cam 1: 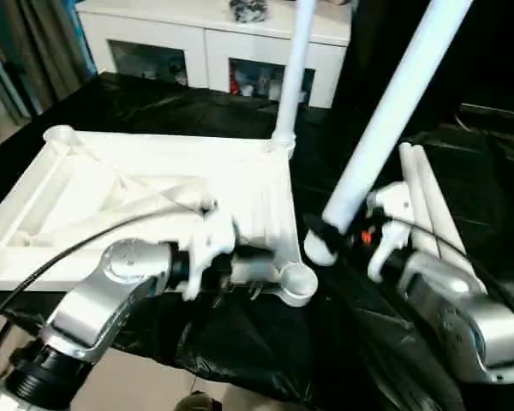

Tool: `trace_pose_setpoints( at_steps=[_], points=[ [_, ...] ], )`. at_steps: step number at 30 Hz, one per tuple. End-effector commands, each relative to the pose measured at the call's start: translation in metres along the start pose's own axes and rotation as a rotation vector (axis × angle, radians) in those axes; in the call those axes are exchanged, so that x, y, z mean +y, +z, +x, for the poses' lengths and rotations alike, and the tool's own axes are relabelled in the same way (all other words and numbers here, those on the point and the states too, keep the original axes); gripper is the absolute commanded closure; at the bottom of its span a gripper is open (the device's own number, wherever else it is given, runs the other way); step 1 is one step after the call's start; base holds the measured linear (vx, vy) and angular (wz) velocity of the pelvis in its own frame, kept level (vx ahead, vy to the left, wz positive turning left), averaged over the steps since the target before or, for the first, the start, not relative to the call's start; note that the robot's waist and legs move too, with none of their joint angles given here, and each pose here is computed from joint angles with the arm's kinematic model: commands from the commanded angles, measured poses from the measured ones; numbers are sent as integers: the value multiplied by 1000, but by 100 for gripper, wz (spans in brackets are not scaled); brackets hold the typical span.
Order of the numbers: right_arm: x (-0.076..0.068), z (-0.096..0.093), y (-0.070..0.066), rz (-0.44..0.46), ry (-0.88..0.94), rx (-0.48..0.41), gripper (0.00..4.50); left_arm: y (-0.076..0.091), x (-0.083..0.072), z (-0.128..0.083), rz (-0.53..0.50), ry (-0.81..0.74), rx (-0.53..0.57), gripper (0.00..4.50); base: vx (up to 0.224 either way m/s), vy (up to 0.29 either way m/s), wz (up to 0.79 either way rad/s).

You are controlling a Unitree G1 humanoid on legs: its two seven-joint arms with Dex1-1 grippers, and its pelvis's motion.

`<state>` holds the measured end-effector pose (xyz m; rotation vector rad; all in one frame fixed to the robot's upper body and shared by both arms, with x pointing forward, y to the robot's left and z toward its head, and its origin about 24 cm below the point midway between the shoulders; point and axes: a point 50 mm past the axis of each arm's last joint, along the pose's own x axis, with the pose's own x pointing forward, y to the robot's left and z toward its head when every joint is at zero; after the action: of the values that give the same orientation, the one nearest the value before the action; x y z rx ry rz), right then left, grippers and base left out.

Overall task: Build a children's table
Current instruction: Pick table leg, then insert table leg to table base

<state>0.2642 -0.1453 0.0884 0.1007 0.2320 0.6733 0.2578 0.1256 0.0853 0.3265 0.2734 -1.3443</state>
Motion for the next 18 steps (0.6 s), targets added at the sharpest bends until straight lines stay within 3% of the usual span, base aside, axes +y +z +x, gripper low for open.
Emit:
trace_pose_setpoints(
  at_steps=[1, 9, 16, 17, 18],
  points=[
    [2, 0, 8, -47, 15, -34, 257, -9, 7, -4, 39, 3, 65, 195, 0, 0, 0],
    [9, 5, 0, -56, 75, 6, 257, -27, 31, -18, 113, -53, 181, 195, 0, 0, 0],
    [6, 0, -3, -88, 79, 35, 257, -35, 34, -11, 107, -125, 228, 195, 0, 0, 0],
    [6, -1, -2, -92, 76, 31, 257, -41, 34, -9, 97, -134, 238, 224, 0, 0, 0],
    [6, -1, -2, -92, 76, 31, 257, -41, 34, -9, 97, -134, 238, 224, 0, 0, 0]
  ],
)
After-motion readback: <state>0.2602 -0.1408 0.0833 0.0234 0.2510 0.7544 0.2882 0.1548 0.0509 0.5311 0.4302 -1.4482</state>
